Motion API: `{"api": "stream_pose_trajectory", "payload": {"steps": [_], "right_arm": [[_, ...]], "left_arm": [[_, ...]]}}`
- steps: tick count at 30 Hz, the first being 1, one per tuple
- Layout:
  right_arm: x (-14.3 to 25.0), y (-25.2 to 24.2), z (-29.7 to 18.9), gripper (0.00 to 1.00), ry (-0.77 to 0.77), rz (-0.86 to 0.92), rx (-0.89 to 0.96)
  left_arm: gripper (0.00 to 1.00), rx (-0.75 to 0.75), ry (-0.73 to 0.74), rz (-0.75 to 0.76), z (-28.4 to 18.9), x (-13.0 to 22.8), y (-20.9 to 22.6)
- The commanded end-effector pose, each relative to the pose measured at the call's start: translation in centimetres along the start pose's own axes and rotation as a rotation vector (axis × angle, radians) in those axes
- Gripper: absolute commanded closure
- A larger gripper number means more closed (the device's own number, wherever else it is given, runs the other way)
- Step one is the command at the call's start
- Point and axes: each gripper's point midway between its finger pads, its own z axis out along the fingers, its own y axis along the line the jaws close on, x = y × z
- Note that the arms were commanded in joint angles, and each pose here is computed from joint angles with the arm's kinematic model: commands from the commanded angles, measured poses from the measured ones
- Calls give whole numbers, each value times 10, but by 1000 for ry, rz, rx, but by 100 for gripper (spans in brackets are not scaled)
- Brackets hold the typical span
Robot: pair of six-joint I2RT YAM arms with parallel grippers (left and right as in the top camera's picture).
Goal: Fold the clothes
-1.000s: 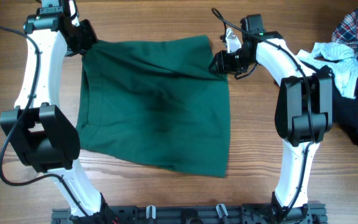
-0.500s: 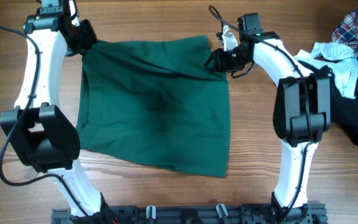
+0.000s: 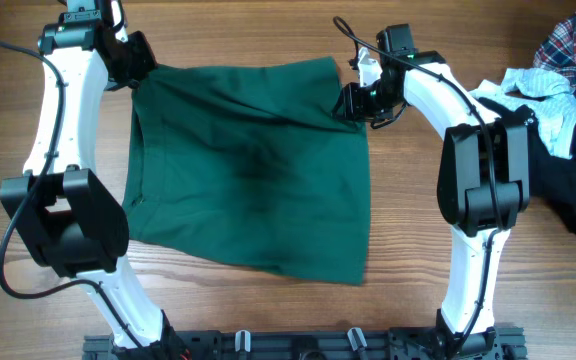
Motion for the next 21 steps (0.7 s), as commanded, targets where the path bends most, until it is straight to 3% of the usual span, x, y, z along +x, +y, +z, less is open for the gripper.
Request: {"api": "stream_pose_trajectory", "payload": {"steps": [1,7,17,21], "right_arm": [[8,-14,12,55,28,42,41],[20,-15,30,60,79,92,-9],[6,9,30,92,37,42,-149],[-10,8,16,96,-3,33,-149]], "left_arm": [[96,-3,-36,10,-15,-6,-1],[96,-3,-36,10,-15,-6,-1],[96,-3,-37,10,-15,-7,-2],[96,-3,-36,10,-15,-6,-1]]}}
